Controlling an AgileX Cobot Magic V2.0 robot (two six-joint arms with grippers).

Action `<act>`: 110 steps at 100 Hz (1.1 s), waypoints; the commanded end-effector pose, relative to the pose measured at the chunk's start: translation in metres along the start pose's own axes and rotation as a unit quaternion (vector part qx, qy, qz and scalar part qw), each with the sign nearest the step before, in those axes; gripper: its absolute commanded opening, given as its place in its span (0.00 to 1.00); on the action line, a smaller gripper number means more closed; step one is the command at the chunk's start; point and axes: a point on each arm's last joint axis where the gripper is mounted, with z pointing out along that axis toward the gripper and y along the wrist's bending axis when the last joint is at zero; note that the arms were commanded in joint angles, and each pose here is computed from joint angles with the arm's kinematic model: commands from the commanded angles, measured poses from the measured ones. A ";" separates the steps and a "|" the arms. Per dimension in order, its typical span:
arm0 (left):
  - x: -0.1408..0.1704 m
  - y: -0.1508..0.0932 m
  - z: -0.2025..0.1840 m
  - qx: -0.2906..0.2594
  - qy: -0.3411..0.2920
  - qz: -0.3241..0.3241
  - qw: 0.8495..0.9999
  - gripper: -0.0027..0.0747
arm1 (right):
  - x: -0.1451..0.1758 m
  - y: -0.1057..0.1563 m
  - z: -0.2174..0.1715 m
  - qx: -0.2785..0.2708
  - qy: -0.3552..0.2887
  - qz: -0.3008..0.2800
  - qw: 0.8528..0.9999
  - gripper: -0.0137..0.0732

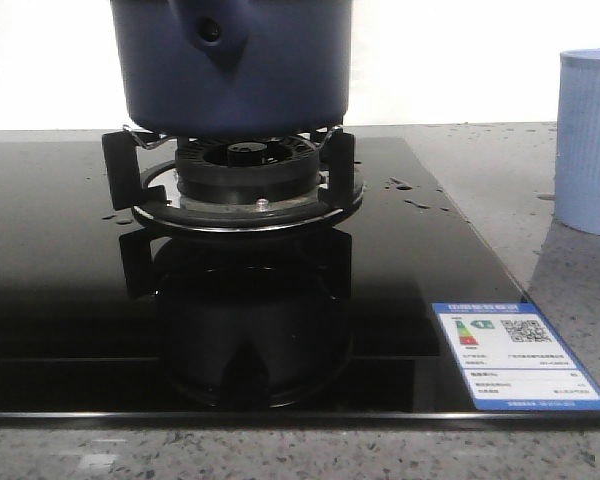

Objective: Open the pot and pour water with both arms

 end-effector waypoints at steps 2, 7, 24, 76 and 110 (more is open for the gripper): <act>-0.002 0.000 -0.005 -0.009 -0.097 -0.014 0.995 0.01 | -0.010 -0.004 0.000 0.014 -0.018 0.010 1.000 0.07; 0.010 -0.001 -0.006 -0.007 -0.090 -0.024 0.996 0.01 | -0.010 -0.004 0.000 0.014 -0.018 0.010 1.000 0.07; 0.045 -0.005 -0.010 -0.001 -0.042 -0.044 0.998 0.01 | -0.010 -0.004 0.000 0.014 -0.018 0.010 1.000 0.07; 0.070 -0.010 -0.016 0.015 0.066 -0.073 0.995 0.01 | -0.010 -0.004 0.000 0.014 -0.018 0.010 1.000 0.07; 0.070 -0.010 -0.016 0.015 0.066 -0.073 0.995 0.01 | -0.010 -0.004 0.000 0.014 -0.018 0.010 1.000 0.07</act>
